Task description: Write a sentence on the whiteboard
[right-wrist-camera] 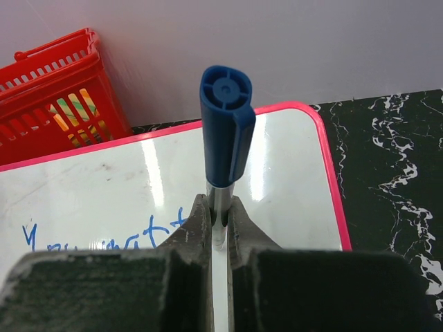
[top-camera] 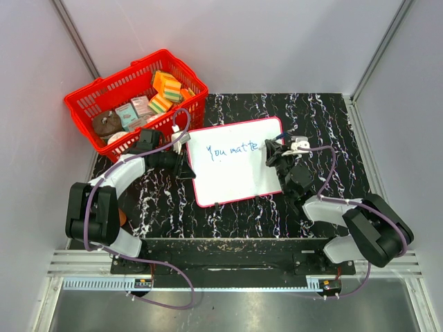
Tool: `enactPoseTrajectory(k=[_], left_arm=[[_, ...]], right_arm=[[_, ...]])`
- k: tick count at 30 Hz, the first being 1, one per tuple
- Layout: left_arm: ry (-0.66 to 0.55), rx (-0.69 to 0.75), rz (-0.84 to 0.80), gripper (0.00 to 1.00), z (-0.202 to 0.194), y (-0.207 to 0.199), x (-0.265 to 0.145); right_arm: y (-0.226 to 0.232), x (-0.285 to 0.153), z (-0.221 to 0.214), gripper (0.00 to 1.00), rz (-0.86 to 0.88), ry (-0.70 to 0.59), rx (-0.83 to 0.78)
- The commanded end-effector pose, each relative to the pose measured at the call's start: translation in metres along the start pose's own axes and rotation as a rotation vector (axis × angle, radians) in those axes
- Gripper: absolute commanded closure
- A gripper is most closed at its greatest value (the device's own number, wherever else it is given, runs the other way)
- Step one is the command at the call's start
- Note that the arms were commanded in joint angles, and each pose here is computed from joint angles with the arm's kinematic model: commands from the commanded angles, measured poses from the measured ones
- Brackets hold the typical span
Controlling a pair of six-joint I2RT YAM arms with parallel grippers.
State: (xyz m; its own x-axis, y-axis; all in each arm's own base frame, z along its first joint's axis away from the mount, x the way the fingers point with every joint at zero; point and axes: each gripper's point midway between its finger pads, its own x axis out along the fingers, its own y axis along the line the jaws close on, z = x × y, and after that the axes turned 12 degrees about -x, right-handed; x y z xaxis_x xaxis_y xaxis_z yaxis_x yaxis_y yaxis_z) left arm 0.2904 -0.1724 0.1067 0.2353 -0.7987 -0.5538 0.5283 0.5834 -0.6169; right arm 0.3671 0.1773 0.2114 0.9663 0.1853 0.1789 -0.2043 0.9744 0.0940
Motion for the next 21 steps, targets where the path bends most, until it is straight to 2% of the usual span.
enactPoseTrajectory(k=[1, 21], left_arm=[[-0.067, 0.131, 0.008, 1.00, 0.021, -0.007, -0.007], [-0.063, 0.132, 0.005, 1.00, 0.020, -0.007, -0.006]], right_arm=[[-0.006, -0.001, 0.032, 1.00, -0.015, -0.100, 0.007], [-0.004, 0.023, 0.038, 1.00, -0.047, -0.093, -0.034]])
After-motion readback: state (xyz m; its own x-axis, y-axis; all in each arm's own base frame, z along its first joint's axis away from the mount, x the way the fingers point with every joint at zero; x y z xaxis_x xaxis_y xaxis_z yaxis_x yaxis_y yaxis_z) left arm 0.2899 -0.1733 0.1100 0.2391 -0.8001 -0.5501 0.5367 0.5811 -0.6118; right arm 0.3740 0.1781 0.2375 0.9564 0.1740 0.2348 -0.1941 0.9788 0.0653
